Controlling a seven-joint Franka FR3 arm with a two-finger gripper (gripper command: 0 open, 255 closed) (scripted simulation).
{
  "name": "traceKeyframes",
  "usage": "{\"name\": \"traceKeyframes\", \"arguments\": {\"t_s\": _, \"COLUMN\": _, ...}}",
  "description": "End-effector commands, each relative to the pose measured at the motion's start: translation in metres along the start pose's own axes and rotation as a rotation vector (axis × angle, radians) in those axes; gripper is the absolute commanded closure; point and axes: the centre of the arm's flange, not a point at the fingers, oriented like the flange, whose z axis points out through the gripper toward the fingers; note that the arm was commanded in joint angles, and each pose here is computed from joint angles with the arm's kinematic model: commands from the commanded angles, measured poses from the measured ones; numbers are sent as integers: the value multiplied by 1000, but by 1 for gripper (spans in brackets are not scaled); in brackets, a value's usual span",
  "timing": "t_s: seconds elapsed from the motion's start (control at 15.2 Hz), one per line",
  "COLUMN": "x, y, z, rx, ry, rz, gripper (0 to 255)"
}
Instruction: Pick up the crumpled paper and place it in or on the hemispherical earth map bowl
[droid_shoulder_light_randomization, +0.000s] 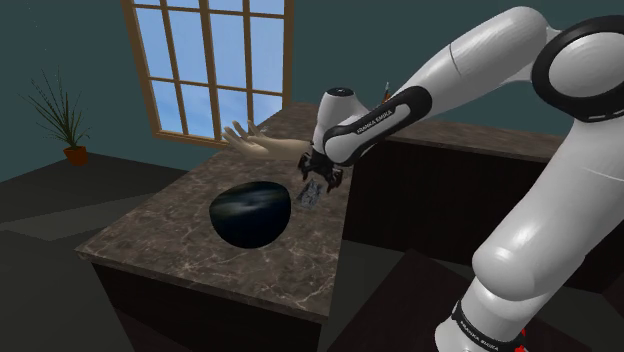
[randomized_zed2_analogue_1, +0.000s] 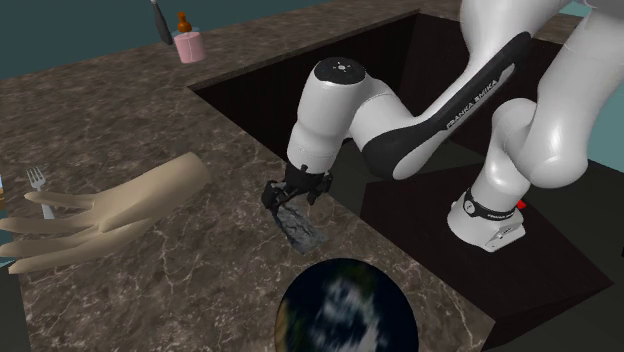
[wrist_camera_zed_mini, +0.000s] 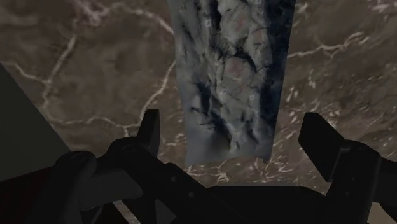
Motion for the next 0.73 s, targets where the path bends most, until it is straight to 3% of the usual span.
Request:
{"name": "traceKeyframes", "arguments": {"t_s": 0.0, "x": 0, "y": 0, "z": 11, "rx": 1, "ry": 0, "rz": 2, "gripper": 0}}
{"name": "traceKeyframes", "arguments": {"t_s": 0.59, "x": 0, "y": 0, "z": 19, "rx": 1, "ry": 0, "rz": 2, "gripper": 0}}
{"name": "traceKeyframes", "arguments": {"t_s": 0.66, "x": 0, "y": 0, "z": 19, "rx": 1, "ry": 0, "rz": 2, "gripper": 255}}
